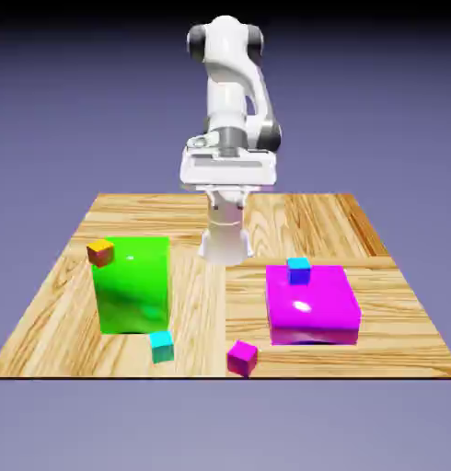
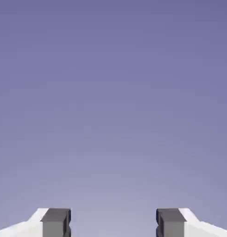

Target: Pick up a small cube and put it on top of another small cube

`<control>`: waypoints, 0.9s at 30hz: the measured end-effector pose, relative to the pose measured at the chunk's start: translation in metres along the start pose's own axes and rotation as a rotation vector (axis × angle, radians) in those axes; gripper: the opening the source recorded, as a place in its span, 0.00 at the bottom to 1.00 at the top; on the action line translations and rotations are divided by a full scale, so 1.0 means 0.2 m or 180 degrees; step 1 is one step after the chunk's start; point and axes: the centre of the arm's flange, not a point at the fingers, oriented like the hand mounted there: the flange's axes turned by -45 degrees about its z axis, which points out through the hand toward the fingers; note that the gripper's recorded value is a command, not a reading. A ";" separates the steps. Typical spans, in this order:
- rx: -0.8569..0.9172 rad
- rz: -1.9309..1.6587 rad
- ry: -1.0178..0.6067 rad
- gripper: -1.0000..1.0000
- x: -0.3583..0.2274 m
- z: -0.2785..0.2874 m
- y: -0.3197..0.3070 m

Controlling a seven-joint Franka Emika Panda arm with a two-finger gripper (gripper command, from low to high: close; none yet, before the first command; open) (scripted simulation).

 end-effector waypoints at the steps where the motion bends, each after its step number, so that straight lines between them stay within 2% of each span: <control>1: -0.0008 0.0054 -0.0123 0.50 0.01 0.05 0.00; 14: -0.0124 0.0824 -0.1719 0.50 0.03 0.77 0.00; 27: -0.0244 0.1646 -0.3329 0.50 -0.24 1.47 -0.04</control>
